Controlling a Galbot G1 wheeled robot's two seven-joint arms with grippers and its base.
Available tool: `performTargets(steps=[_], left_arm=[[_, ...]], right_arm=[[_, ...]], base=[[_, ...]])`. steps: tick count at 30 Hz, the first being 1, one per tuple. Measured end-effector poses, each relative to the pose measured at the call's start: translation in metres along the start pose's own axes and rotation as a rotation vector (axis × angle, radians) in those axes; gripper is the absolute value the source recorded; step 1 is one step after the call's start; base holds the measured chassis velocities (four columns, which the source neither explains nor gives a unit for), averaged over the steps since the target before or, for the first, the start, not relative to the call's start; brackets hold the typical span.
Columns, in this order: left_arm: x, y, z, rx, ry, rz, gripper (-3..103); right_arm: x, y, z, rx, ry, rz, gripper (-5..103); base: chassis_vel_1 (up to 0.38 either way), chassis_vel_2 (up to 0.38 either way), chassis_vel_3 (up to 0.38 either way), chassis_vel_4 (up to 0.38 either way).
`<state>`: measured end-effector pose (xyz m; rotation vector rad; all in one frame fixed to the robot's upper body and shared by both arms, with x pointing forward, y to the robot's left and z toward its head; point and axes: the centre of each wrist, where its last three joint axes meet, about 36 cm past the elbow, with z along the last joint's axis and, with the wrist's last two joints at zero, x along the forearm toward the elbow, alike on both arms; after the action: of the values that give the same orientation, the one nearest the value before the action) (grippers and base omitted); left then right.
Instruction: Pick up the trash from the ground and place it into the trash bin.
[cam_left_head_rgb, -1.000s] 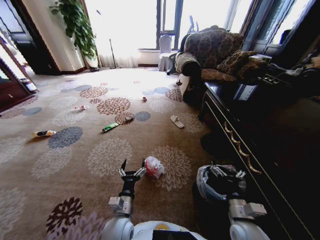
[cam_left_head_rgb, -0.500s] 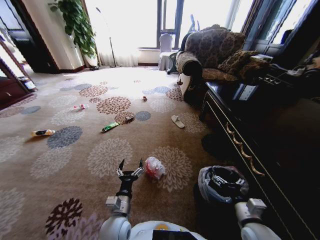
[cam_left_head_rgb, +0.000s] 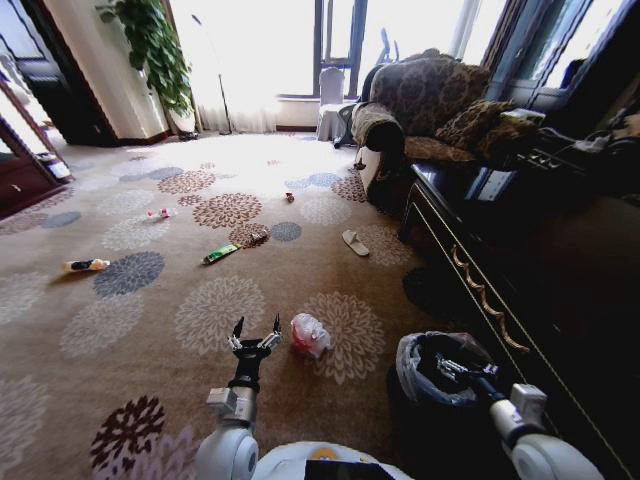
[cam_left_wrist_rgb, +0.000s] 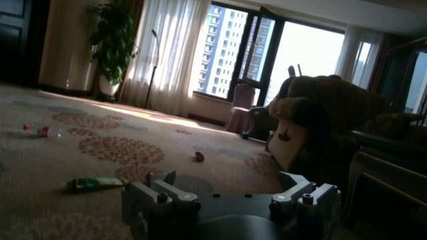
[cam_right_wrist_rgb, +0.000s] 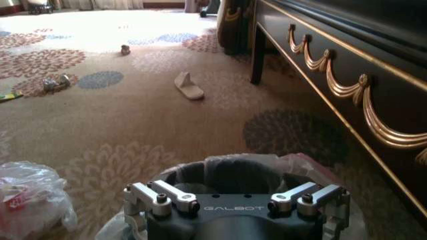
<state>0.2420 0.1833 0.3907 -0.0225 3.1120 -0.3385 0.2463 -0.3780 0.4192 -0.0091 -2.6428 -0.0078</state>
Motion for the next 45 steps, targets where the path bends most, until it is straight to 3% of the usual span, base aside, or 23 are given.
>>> performTargets(steps=[10, 19, 31, 36, 45], left_arm=[[-0.004, 0.001, 0.004, 0.005, 0.008, 0.001, 100], [-0.004, -0.003, 0.010, 0.012, 0.026, 0.010, 100], [-0.005, -0.005, 0.013, 0.017, 0.036, 0.018, 100], [-0.003, -0.006, 0.014, 0.019, 0.041, 0.021, 100], [-0.002, -0.006, 0.015, 0.014, 0.047, 0.028, 100]], right_arm=[[-0.011, -0.021, -0.001, 0.000, 0.046, 0.013, 103], [-0.018, -0.026, 0.018, -0.044, 0.062, 0.030, 94], [-0.017, -0.046, 0.028, -0.025, 0.070, 0.092, 94], [-0.023, -0.051, 0.038, -0.029, 0.092, 0.102, 86], [-0.030, -0.067, 0.037, -0.002, 0.118, 0.118, 83]], base=[[0.000, 0.000, 0.000, 0.000], [0.000, 0.000, 0.000, 0.000], [0.000, 0.000, 0.000, 0.000], [0.000, 0.000, 0.000, 0.000], [0.000, 0.000, 0.000, 0.000]])
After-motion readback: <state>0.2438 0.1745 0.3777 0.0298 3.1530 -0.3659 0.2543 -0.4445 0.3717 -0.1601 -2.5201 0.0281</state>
